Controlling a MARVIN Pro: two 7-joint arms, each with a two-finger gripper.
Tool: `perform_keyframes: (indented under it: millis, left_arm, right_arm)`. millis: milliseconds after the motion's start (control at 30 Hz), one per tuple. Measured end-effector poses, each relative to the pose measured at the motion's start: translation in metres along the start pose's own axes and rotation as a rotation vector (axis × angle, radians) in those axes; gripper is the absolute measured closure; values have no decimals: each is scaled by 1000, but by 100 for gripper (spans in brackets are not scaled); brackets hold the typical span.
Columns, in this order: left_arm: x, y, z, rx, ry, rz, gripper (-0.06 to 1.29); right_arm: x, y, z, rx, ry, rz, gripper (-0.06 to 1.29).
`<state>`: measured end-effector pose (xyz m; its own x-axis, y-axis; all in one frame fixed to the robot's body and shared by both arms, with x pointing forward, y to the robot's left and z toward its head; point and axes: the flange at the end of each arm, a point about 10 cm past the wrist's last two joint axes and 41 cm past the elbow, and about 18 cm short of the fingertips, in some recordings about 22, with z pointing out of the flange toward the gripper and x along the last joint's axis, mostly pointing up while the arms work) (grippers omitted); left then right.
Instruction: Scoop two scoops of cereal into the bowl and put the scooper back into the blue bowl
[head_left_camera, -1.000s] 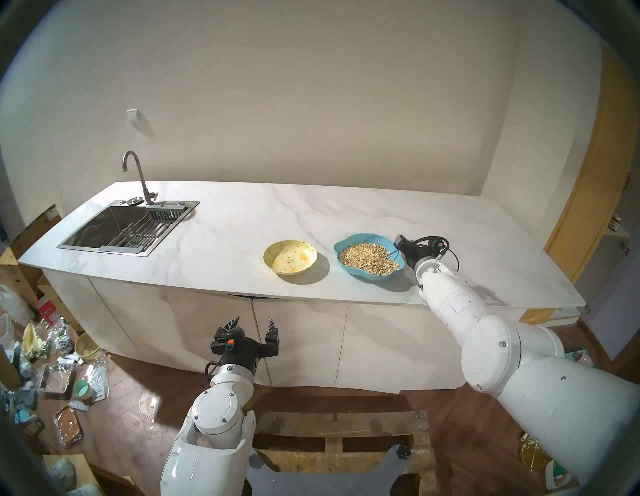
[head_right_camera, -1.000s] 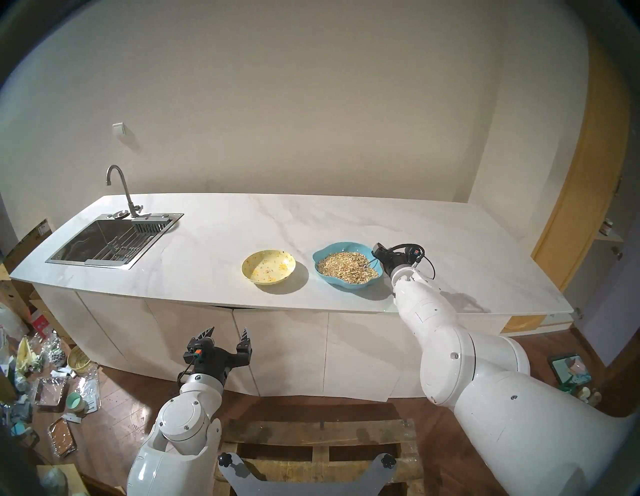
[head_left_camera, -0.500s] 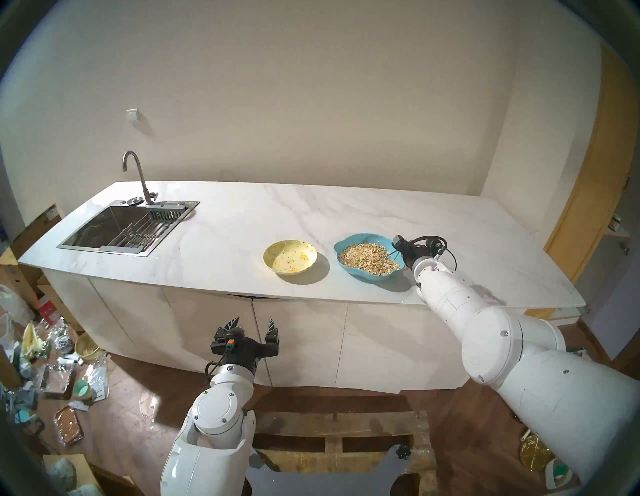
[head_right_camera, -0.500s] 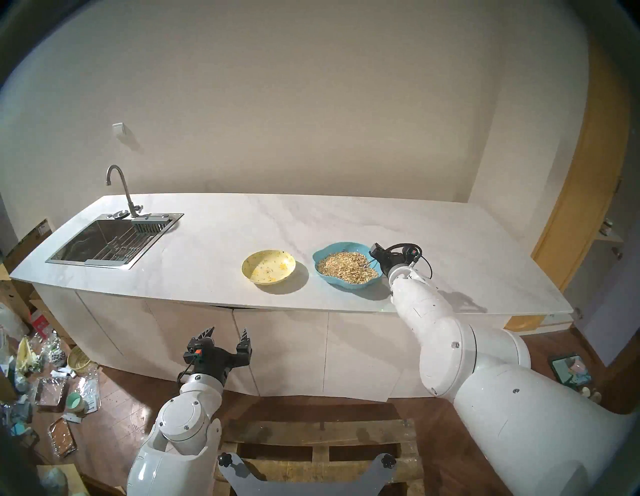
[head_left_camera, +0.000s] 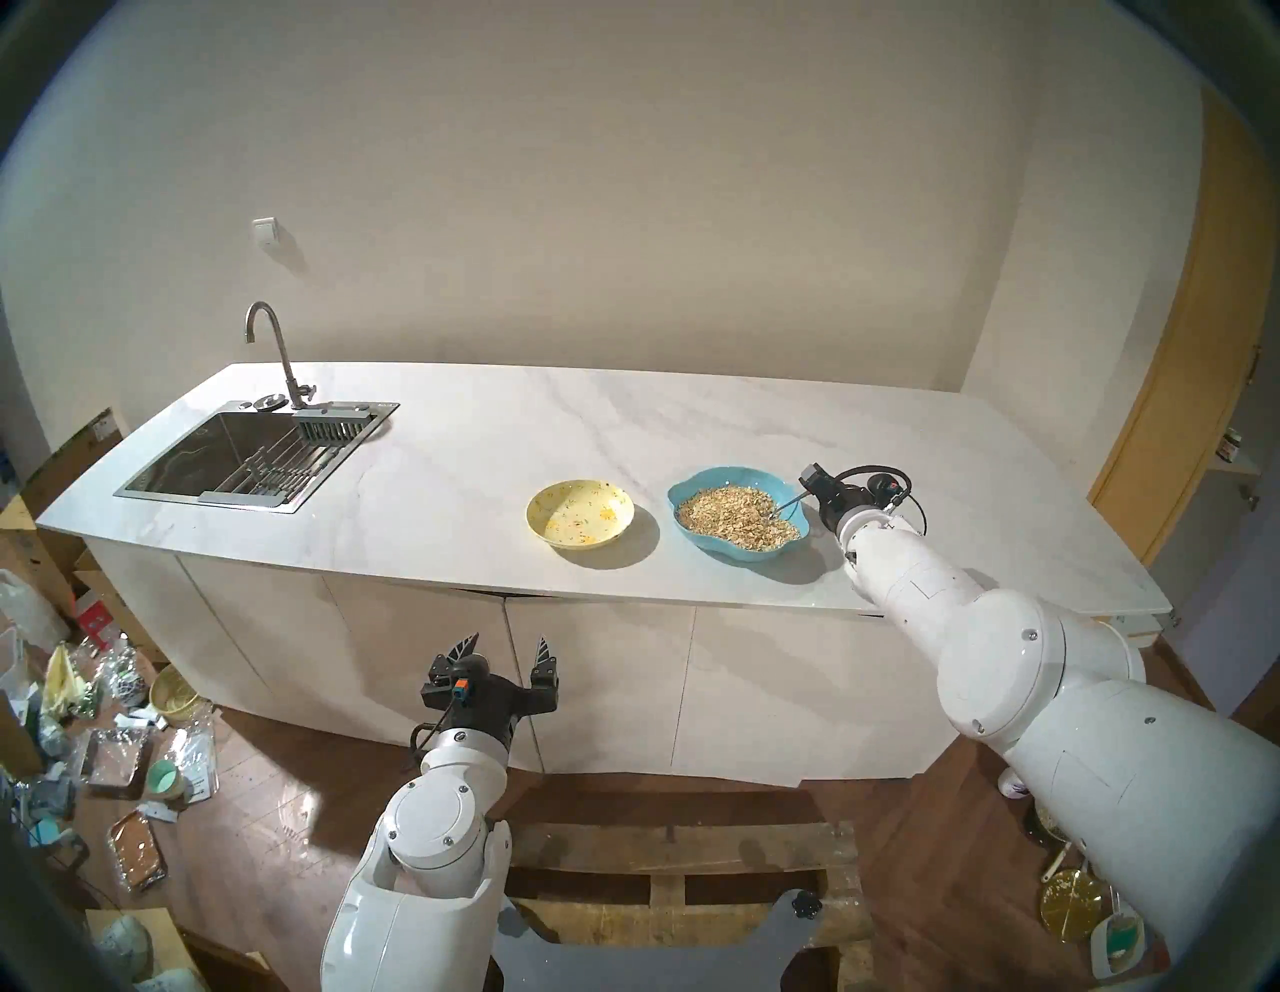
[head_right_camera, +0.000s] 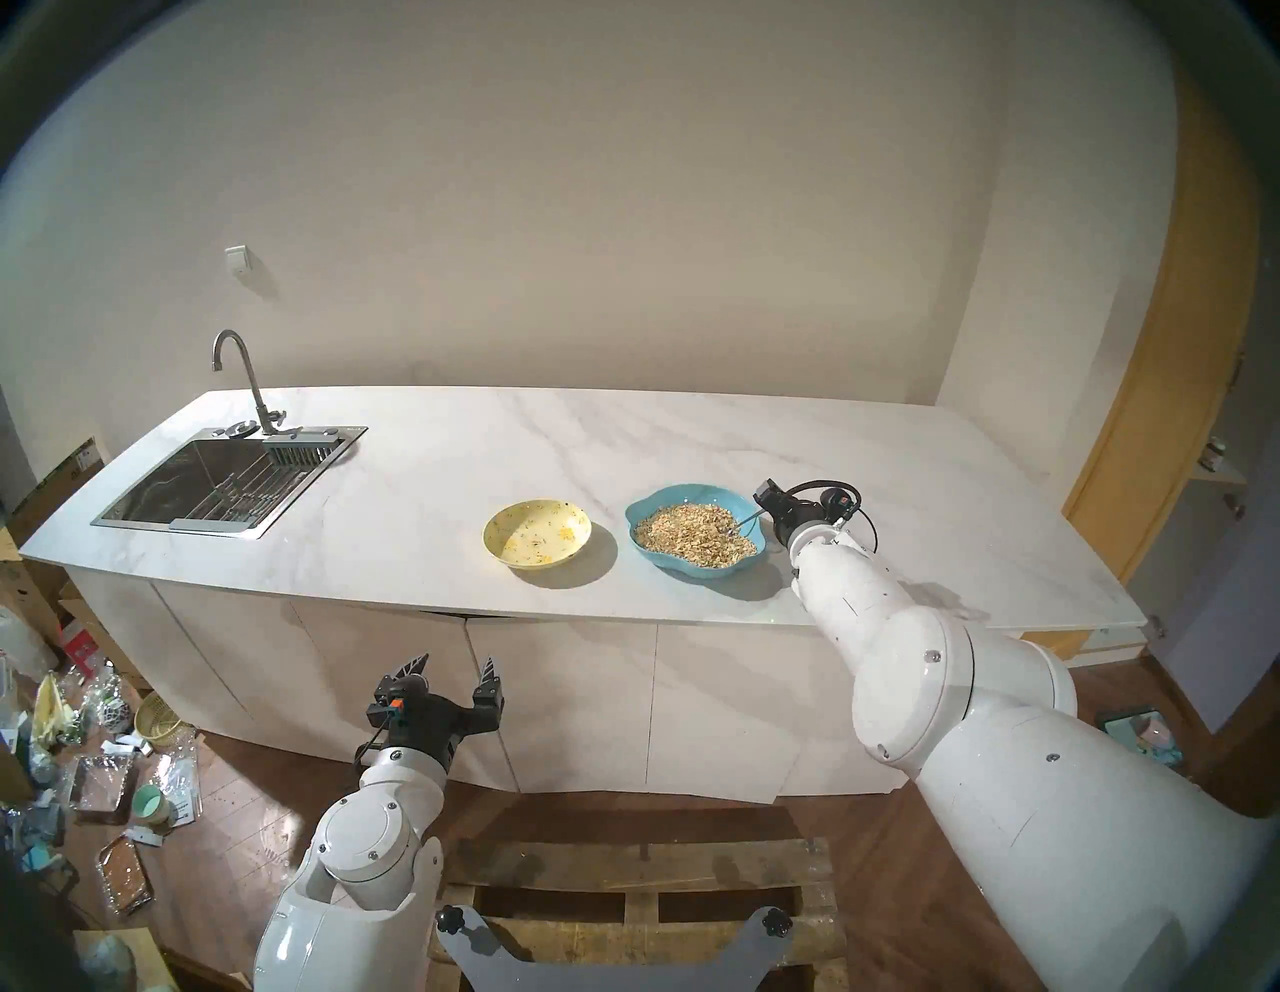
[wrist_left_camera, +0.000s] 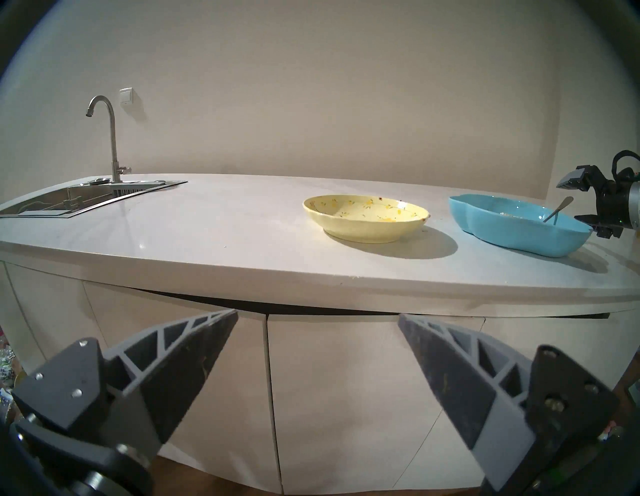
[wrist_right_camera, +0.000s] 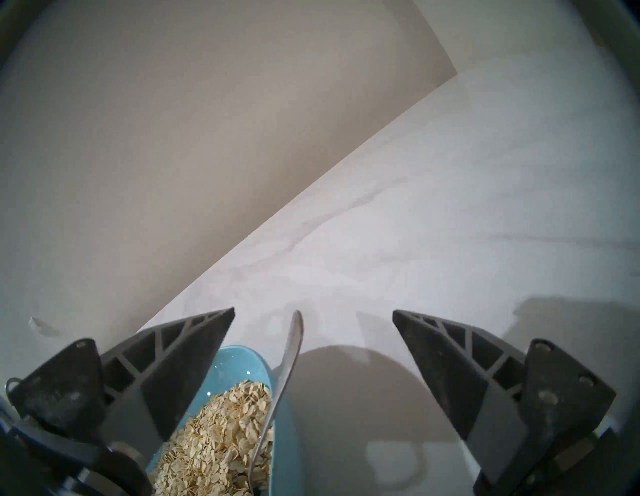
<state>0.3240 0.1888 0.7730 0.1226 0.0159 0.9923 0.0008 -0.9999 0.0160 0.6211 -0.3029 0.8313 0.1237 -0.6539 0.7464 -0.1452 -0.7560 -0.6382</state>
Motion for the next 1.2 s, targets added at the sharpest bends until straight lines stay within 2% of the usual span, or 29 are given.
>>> perform_keyframes:
  millis: [167, 567, 600, 633, 667, 700, 1200]
  left_arm:
    - [0, 0, 0, 0, 0, 0, -3]
    - [0, 0, 0, 0, 0, 0, -3]
    - [0, 0, 0, 0, 0, 0, -3]
    - [0, 0, 0, 0, 0, 0, -3]
    - [0, 0, 0, 0, 0, 0, -3]
    - [0, 0, 0, 0, 0, 0, -3]
    - [0, 0, 0, 0, 0, 0, -3]
  right_arm:
    - [-1, -1, 1, -6, -17, 45, -1]
    - [-4, -5, 2, -18, -37, 88, 1]
    - [-4, -6, 2, -18, -38, 89, 19]
    - [-4, -6, 2, -22, -40, 96, 99]
    - [-4, -6, 2, -23, -41, 97, 116]
    - [-4, -7, 2, -24, -41, 101, 125]
    - [-7, -11, 4, -31, -46, 110, 125]
